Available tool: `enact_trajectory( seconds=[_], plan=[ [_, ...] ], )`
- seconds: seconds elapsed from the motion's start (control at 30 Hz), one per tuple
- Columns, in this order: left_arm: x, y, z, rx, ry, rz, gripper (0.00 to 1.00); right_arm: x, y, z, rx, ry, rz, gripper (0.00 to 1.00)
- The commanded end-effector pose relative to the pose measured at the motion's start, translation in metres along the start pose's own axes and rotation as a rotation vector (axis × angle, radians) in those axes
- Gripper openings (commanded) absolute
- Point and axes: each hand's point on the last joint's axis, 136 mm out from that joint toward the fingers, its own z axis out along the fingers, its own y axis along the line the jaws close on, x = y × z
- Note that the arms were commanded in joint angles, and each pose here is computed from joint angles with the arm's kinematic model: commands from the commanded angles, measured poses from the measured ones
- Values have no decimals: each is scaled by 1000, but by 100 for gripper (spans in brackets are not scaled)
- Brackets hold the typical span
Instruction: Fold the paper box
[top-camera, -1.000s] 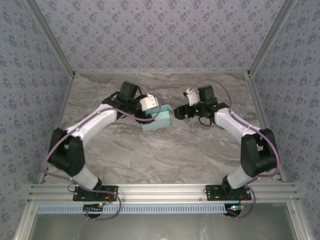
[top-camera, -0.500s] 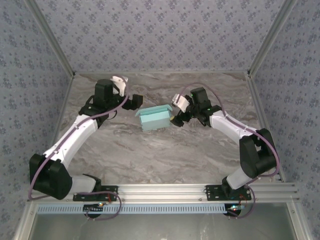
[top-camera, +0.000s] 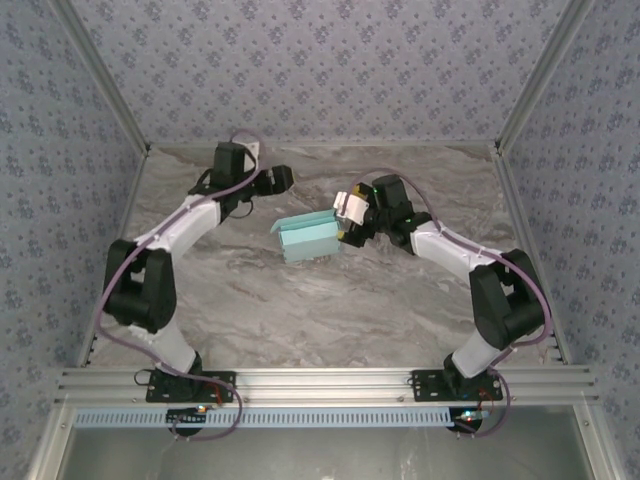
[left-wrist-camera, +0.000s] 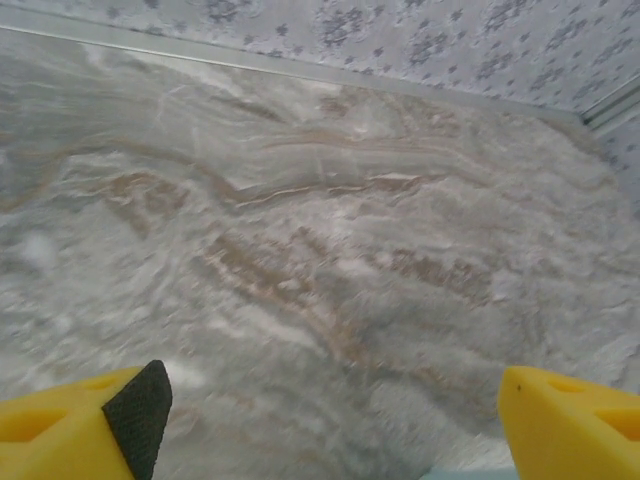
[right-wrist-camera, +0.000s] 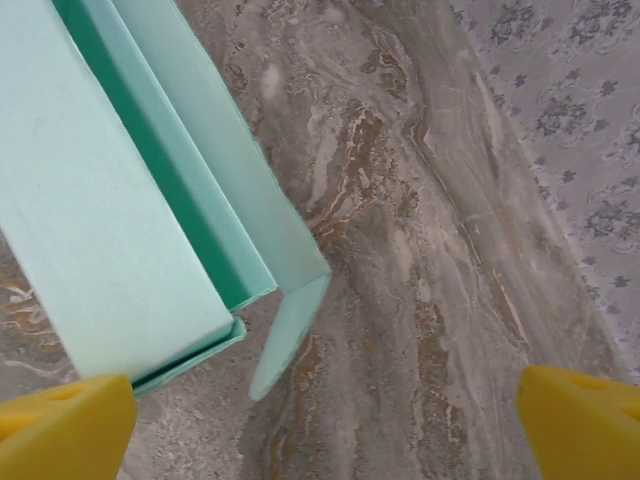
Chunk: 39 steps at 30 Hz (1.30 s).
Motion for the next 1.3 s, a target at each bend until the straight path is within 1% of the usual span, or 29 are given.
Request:
enact_trajectory(
  seconds=[0.0, 0.1, 0.2, 0.23, 0.27, 0.33, 0.47, 0.63, 0.8, 0.93, 1.1, 1.17, 1.27],
  plan=[
    [11, -31, 9, 159, 105, -89, 85, -1, 4, 4, -55, -31, -20, 100],
    [22, -46, 15, 211, 156, -38, 85, -8, 22, 3, -198, -87, -12, 100],
    [29, -50, 17, 234, 204, -36, 85, -16, 35, 2, -313, -131, -9, 100],
    [31, -50, 17, 232, 210, -34, 85, -14, 39, 4, -343, -126, -9, 100],
    [32, -49, 18, 229, 215, -32, 85, -21, 31, 6, -333, -129, -18, 100],
    [37, -46, 20, 226, 231, -32, 85, -17, 27, 14, -330, -100, -18, 100],
    [51, -40, 30, 224, 288, -53, 84, -12, 36, 19, -428, -66, -28, 100],
    [56, -36, 35, 219, 304, -66, 84, -14, 51, 19, -529, -78, -18, 100],
    [52, -33, 33, 213, 296, -71, 84, -14, 62, 25, -584, -73, -5, 100],
    [58, -29, 35, 207, 308, -68, 83, -11, 56, 35, -560, -56, 16, 100],
    [62, -28, 41, 217, 324, -49, 82, -20, 45, 32, -585, -92, 93, 96],
    [64, -27, 42, 218, 337, -46, 79, -21, 46, 30, -591, -94, 82, 96],
    [71, -21, 41, 197, 351, -44, 79, -16, 58, 19, -619, -85, 52, 96]
  ],
)
